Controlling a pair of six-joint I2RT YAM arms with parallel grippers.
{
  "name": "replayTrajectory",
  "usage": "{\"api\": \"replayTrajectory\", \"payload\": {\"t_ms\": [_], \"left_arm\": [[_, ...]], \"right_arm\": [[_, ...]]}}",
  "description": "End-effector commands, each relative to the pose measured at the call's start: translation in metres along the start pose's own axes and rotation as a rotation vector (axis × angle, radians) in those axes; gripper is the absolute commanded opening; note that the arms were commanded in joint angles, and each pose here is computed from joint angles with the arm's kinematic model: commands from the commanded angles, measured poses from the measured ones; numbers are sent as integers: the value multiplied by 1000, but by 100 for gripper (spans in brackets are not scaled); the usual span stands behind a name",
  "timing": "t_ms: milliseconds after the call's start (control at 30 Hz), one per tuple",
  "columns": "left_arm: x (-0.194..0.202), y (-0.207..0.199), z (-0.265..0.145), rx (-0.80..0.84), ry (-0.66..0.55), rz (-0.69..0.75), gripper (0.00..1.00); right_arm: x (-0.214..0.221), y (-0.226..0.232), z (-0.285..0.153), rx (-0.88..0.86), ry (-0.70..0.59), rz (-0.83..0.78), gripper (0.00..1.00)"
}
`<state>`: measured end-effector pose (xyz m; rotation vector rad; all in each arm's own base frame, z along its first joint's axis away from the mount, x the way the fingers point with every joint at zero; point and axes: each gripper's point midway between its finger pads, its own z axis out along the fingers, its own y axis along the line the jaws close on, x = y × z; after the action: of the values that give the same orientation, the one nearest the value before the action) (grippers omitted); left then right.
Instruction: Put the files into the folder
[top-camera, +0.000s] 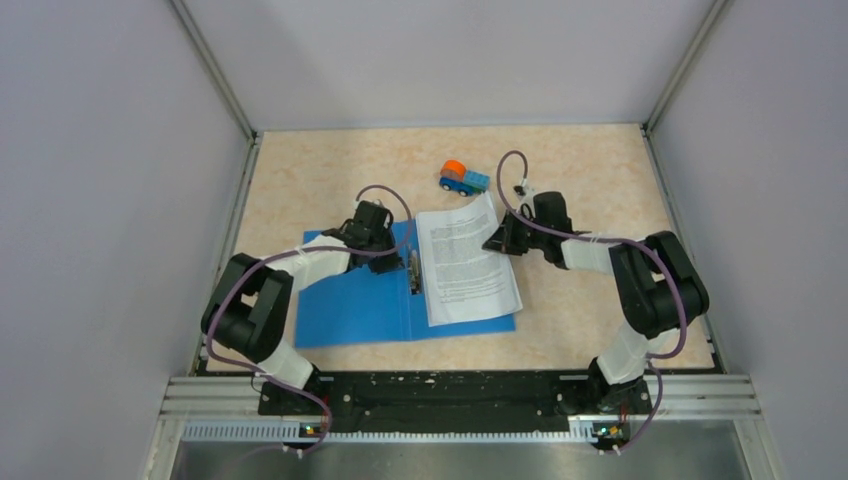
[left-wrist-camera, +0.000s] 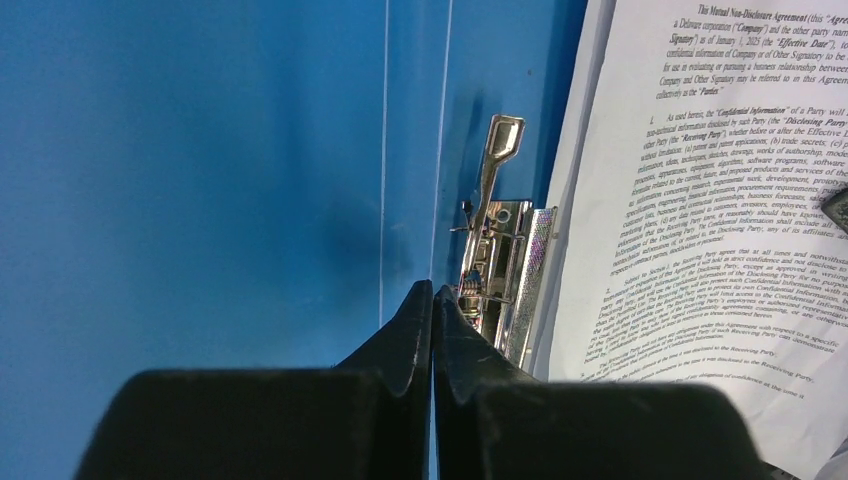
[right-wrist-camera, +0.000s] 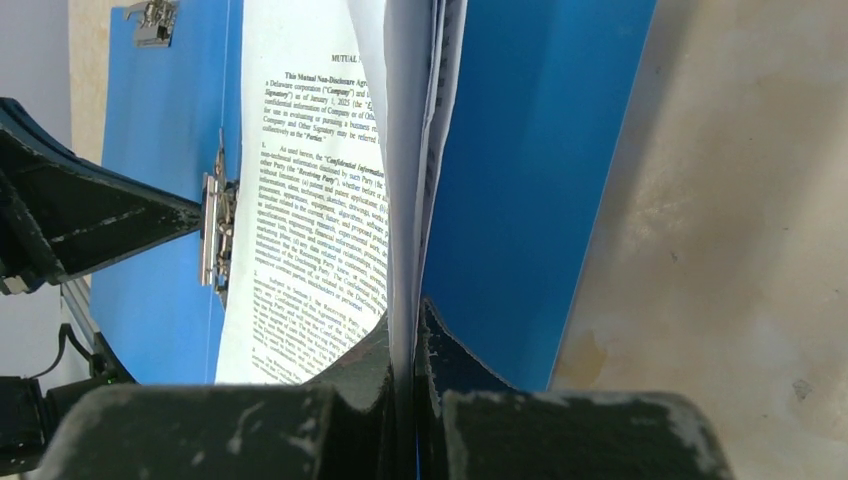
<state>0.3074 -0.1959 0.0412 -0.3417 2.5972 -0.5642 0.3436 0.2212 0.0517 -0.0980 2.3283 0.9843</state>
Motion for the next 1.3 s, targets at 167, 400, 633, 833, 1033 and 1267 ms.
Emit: {"api": "replayTrajectory", "payload": {"t_ms": [167, 400, 633, 833, 1033, 1267], "left_arm": [[7, -6, 17, 0, -7, -18, 0], [9, -6, 20, -10, -4, -13, 0], [6, -4, 21, -24, -6, -1, 0], [7, -1, 22, -40, -3, 6, 0], [8, -1, 25, -37, 3, 8, 0], [8, -1, 26, -37, 5, 17, 0]], "right_arm": [[-14, 22, 0, -89, -82, 33, 0], [-15, 26, -2, -118, -94, 51, 0], [-18, 24, -10, -120, -116, 61, 0], [-31, 32, -29, -153, -180, 18, 0], [-36, 58, -52, -244, -261, -162, 0], [-29, 83, -69, -345, -350, -336, 0]]}}
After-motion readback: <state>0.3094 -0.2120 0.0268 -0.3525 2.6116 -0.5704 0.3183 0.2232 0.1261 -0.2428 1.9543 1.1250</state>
